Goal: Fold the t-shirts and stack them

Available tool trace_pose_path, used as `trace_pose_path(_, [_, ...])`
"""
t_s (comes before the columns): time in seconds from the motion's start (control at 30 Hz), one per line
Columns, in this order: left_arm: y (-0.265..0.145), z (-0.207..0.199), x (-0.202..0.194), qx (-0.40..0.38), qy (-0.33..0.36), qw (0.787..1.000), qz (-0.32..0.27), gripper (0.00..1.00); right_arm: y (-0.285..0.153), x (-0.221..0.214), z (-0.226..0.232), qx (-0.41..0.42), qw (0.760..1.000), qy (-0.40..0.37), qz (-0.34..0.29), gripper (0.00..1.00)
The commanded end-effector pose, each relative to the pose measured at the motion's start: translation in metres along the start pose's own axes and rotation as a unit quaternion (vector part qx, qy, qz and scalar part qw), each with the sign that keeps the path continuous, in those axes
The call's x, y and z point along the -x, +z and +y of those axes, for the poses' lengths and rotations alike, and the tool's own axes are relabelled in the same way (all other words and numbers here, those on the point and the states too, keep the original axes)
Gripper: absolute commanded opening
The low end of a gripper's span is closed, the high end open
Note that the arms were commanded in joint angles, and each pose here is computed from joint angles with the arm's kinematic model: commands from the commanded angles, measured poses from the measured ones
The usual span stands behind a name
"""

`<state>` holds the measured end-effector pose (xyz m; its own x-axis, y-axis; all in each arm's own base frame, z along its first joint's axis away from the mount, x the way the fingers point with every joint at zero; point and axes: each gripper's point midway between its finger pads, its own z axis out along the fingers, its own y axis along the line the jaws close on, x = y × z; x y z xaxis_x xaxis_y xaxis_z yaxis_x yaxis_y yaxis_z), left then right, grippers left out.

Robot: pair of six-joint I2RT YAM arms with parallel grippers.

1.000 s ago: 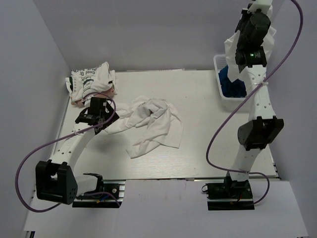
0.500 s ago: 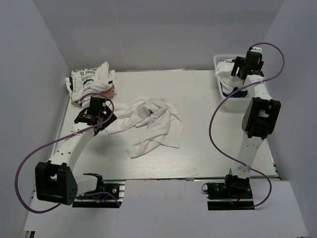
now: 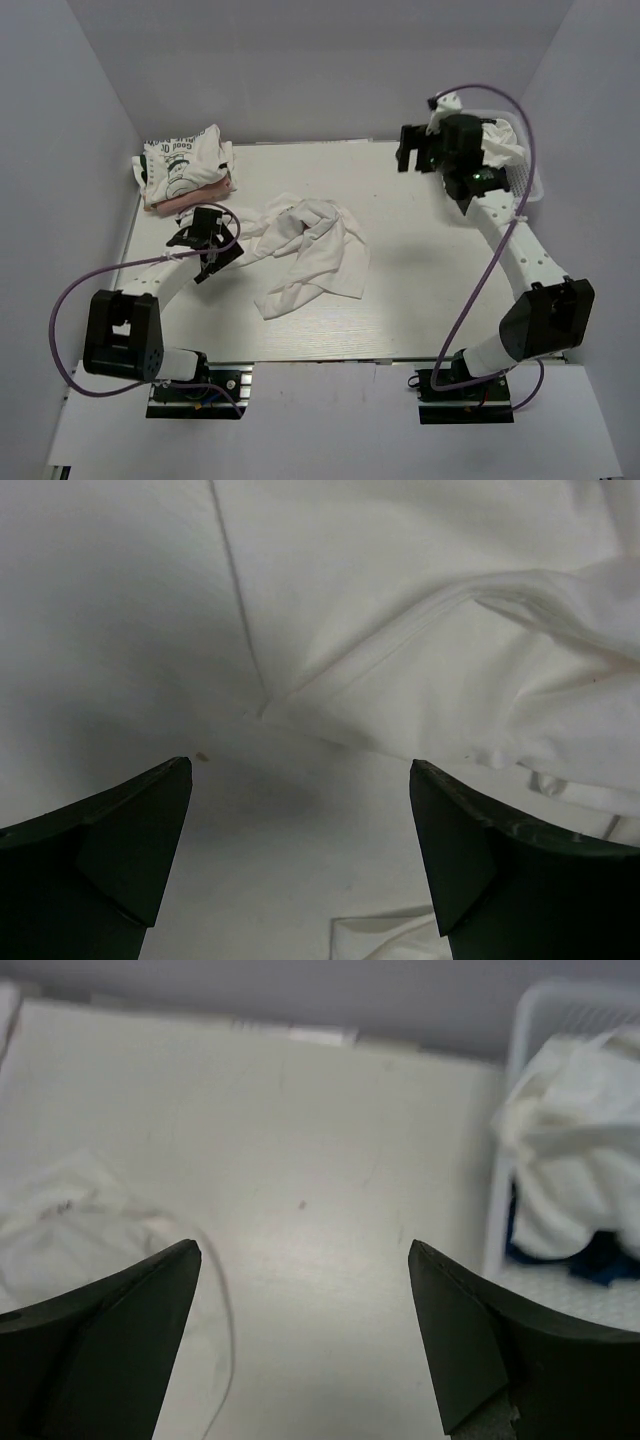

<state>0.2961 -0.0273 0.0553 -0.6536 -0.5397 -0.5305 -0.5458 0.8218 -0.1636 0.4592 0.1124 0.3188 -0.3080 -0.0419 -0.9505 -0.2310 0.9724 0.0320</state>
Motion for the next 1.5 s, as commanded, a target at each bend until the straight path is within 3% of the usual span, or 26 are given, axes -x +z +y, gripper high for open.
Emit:
trace_pose_path(0.0, [0.015,-0.017,0.007,-0.031,0.011,0.999,-0.010,1.00,-0.004,-0.084,0.041,0.049,0.994,0.012,0.102,0.90])
trace_pose_path(0.13, [0.036,-0.014,-0.005,-0.011,0.023,1.000,0.014,0.88,-0.024,-0.137,0.069,0.073,0.984,0.026,0.159,0.90])
trace_pose_path(0.23, [0.050,-0.013,-0.006,0.001,0.026,1.000,0.015,0.72,-0.034,-0.192,0.098,0.114,0.970,0.012,0.216,0.90])
trace_pose_path(0.33, [0.058,-0.019,-0.004,0.000,0.026,1.000,0.015,0.59,-0.029,-0.214,0.114,0.130,0.962,-0.011,0.238,0.90])
trace_pose_path(0.43, [0.061,-0.025,0.002,-0.002,0.019,1.000,0.012,0.31,-0.012,-0.241,0.117,0.117,0.957,-0.035,0.262,0.90])
trace_pose_path(0.47, [0.062,-0.026,0.006,-0.003,0.018,1.000,0.004,0.10,-0.009,-0.246,0.119,0.116,0.956,-0.045,0.266,0.90])
trace_pose_path(0.5, [0.063,-0.029,0.008,-0.003,0.017,1.000,0.003,0.00,-0.004,-0.258,0.121,0.110,0.953,-0.048,0.279,0.90])
trace_pose_path(0.67, [0.051,-0.039,0.039,-0.008,0.012,0.998,-0.053,0.00,0.027,-0.277,0.109,0.046,0.956,-0.052,0.286,0.90])
trace_pose_path(0.73, [0.041,-0.042,0.052,-0.021,0.015,0.996,-0.080,0.00,0.038,-0.280,0.112,0.046,0.958,-0.048,0.279,0.80])
trace_pose_path(0.77, [0.027,-0.049,0.065,-0.039,0.006,0.994,-0.102,0.00,0.042,-0.278,0.114,0.046,0.960,-0.038,0.273,0.71])
trace_pose_path(0.8, [0.021,-0.050,0.073,-0.043,0.006,0.992,-0.118,0.00,0.047,-0.276,0.118,0.054,0.963,-0.030,0.262,0.45])
trace_pose_path(0.87, [0.005,-0.050,0.089,-0.049,-0.001,0.987,-0.151,0.00,0.053,-0.275,0.120,0.051,0.965,-0.023,0.256,0.06])
trace_pose_path(0.9, [-0.002,-0.054,0.100,-0.056,-0.009,0.984,-0.170,0.00,0.061,-0.268,0.121,0.047,0.971,-0.020,0.233,0.00])
trace_pose_path(1.0, [-0.013,-0.045,0.120,-0.033,-0.020,0.978,-0.204,0.00,0.063,-0.265,0.115,0.036,0.973,-0.022,0.227,0.00])
trace_pose_path(1.1, [-0.045,-0.049,0.154,-0.023,-0.036,0.966,-0.255,0.00,0.063,-0.215,0.106,0.007,0.985,-0.034,0.168,0.00])
trace_pose_path(1.23, [-0.114,-0.061,0.198,-0.073,-0.053,0.942,-0.324,0.00,0.032,-0.110,0.083,-0.041,0.998,-0.028,0.036,0.00])
trace_pose_path(1.37, [-0.201,-0.064,0.229,-0.135,-0.054,0.907,-0.396,0.00,-0.040,-0.003,0.059,-0.065,0.993,-0.017,-0.099,0.00])
trace_pose_path(1.47, [-0.269,-0.055,0.242,-0.183,-0.069,0.874,-0.445,0.00,-0.082,0.038,0.049,-0.070,0.986,-0.029,-0.151,0.00])
